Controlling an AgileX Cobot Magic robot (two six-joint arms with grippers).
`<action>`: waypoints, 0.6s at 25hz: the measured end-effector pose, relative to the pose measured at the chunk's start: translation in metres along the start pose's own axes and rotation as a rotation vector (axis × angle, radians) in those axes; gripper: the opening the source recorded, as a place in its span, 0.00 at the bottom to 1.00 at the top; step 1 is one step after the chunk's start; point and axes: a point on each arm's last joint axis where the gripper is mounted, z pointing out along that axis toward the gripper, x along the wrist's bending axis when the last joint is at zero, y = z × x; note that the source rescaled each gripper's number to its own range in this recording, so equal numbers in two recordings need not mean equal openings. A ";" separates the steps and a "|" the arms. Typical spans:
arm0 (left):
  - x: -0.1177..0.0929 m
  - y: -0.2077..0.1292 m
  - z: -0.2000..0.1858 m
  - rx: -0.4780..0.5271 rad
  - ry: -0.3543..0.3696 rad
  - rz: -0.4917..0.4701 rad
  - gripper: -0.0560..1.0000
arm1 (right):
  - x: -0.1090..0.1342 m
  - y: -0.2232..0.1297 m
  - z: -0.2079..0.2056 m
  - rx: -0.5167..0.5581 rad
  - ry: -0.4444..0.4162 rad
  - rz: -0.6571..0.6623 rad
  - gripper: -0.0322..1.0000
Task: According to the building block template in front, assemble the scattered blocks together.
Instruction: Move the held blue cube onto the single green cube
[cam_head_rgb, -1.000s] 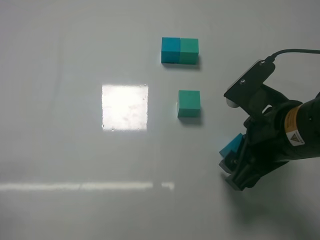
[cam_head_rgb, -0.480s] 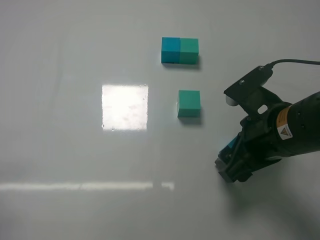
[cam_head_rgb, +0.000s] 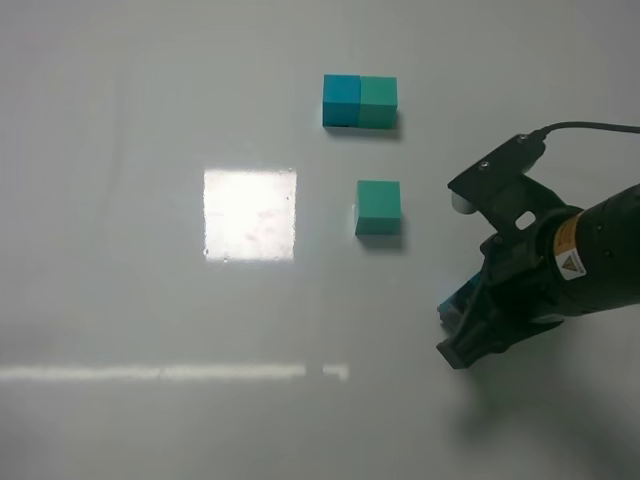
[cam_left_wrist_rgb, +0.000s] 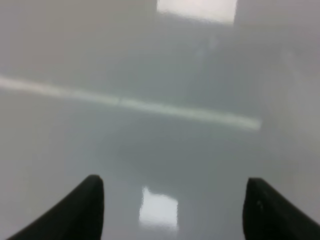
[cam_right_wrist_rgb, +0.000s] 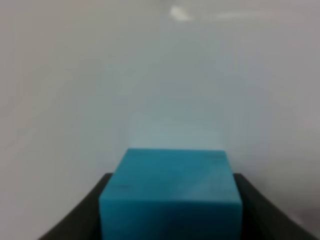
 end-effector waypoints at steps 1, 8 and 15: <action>0.000 0.000 0.000 0.000 0.000 0.000 0.59 | 0.000 0.000 -0.002 0.019 0.004 0.000 0.21; 0.000 0.000 0.000 0.000 0.000 0.000 0.59 | -0.006 0.016 -0.034 0.029 0.035 -0.056 0.21; 0.000 0.000 0.000 0.000 0.000 0.000 0.59 | 0.010 0.029 -0.063 -0.022 0.025 -0.231 0.21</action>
